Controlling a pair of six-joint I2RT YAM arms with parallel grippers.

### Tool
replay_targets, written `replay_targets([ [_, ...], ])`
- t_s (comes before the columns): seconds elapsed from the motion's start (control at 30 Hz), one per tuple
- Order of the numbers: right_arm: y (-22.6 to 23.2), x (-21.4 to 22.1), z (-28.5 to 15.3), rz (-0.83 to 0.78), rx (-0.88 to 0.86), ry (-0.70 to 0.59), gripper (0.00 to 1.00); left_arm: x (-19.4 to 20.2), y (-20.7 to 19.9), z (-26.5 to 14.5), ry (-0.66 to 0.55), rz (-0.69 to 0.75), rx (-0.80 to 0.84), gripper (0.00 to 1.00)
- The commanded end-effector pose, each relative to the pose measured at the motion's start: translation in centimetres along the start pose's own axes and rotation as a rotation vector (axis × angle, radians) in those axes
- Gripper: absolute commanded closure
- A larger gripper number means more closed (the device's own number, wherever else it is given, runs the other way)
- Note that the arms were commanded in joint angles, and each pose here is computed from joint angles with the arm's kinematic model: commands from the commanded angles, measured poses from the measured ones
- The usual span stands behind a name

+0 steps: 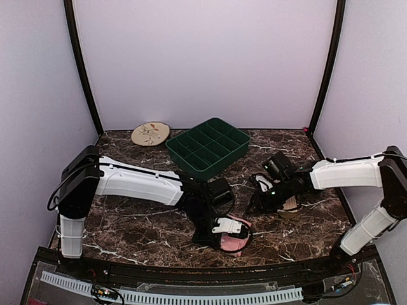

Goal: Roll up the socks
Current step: Roll the sock at the center of the board.

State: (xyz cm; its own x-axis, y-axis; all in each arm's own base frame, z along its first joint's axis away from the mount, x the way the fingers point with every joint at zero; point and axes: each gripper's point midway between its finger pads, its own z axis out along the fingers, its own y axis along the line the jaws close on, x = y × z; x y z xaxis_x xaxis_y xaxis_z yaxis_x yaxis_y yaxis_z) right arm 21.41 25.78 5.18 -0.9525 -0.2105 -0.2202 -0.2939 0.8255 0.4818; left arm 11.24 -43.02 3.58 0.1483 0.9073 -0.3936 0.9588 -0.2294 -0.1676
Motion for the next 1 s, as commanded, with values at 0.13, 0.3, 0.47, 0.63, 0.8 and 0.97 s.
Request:
replay_targets([
  [0.13,-1.8,-2.0,-4.9,-0.007,0.149,-0.281,0.68,2.7,-1.1,2.0,0.112,-0.185,0.181,1.0],
  [0.3,-0.9,-1.0,-6.5,-0.066,0.165,-0.348,0.68,2.4,-0.1,2.8,0.119,-0.275,0.242,1.0],
  [0.47,-0.4,0.7,-7.3,-0.122,0.204,-0.374,0.68,2.4,1.3,2.8,0.097,-0.326,0.256,1.0],
  [0.63,0.4,2.0,-7.8,-0.172,0.209,-0.397,0.68,3.2,3.4,2.3,0.079,-0.393,0.264,1.0],
  [0.8,2.2,3.1,-7.4,-0.266,0.215,-0.389,0.68,3.5,5.8,2.2,0.054,-0.435,0.254,1.0],
  [0.97,3.8,4.8,-7.2,-0.368,0.237,-0.372,0.68,3.4,5.5,2.4,0.04,-0.444,0.289,1.0],
])
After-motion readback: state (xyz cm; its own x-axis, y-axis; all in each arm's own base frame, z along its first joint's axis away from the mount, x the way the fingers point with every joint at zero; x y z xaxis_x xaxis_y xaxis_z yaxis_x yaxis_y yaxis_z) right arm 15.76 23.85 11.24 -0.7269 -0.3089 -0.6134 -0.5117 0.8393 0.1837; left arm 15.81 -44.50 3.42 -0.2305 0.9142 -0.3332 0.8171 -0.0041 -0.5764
